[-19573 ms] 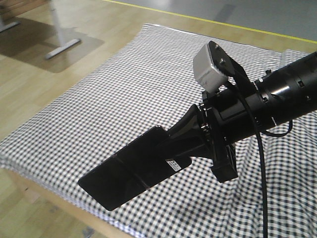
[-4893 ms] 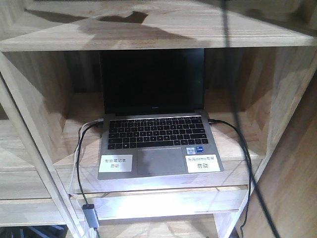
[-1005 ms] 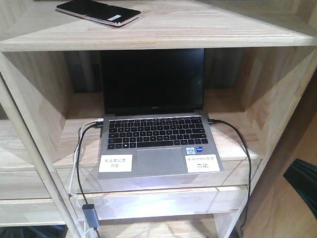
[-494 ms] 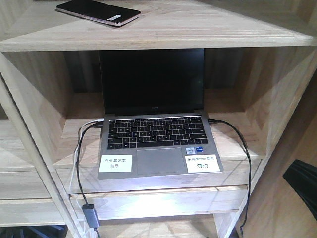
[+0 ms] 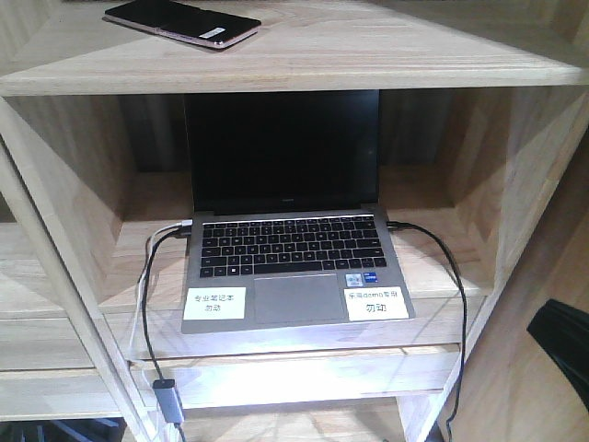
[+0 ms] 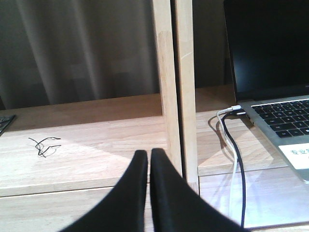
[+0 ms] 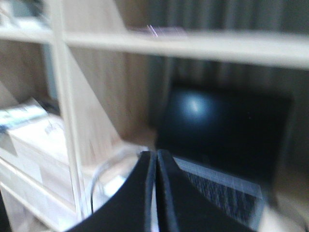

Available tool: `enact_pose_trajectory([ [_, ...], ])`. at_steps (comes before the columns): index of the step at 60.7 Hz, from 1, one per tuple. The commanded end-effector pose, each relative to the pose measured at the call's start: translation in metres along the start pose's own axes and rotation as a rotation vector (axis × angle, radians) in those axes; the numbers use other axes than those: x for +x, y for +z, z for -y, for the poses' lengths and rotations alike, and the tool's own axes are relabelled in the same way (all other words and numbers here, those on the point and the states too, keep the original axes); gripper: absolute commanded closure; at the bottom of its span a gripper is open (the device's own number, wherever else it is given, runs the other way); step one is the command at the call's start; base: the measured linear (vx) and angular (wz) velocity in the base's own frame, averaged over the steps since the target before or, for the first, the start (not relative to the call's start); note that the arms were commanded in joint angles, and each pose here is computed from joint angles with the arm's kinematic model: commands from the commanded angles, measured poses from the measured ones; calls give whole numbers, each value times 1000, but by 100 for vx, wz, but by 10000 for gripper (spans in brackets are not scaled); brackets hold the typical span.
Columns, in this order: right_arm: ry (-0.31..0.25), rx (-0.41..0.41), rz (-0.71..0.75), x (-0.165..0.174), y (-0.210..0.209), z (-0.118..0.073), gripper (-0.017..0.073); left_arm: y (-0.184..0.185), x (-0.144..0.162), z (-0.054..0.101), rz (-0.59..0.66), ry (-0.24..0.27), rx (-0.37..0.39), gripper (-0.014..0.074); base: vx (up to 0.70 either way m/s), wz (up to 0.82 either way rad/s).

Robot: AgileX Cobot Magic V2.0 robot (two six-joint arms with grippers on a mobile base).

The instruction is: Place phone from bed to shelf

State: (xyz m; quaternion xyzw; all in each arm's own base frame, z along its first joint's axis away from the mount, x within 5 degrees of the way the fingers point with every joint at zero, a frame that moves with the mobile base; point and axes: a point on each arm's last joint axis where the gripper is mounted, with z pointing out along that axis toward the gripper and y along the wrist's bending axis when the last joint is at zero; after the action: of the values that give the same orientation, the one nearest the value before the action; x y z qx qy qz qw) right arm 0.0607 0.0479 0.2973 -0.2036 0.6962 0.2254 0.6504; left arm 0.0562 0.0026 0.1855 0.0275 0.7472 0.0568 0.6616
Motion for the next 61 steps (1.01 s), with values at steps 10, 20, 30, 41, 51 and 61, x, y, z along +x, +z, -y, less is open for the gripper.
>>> enact_pose_trajectory([
  [10,90,168,-31,-3,-2,15,566,-3,-14,-2,108,-14,-7,592,0,0],
  [20,41,246,-13,-5,-3,22,566,-3,-14,-2,108,-14,-7,592,0,0],
  [30,-14,325,-16,-3,-4,28,566,-3,-14,-2,108,-14,-7,592,0,0],
  [41,7,461,-13,20,-13,36,566,-3,-14,-2,108,-14,-7,592,0,0],
  [51,-1,544,26,48,-24,37,566,-3,-14,-2,108,-14,-7,592,0,0],
  [61,-36,571,143,70,-31,34,566,-3,-14,-2,108,-14,-7,592,0,0],
])
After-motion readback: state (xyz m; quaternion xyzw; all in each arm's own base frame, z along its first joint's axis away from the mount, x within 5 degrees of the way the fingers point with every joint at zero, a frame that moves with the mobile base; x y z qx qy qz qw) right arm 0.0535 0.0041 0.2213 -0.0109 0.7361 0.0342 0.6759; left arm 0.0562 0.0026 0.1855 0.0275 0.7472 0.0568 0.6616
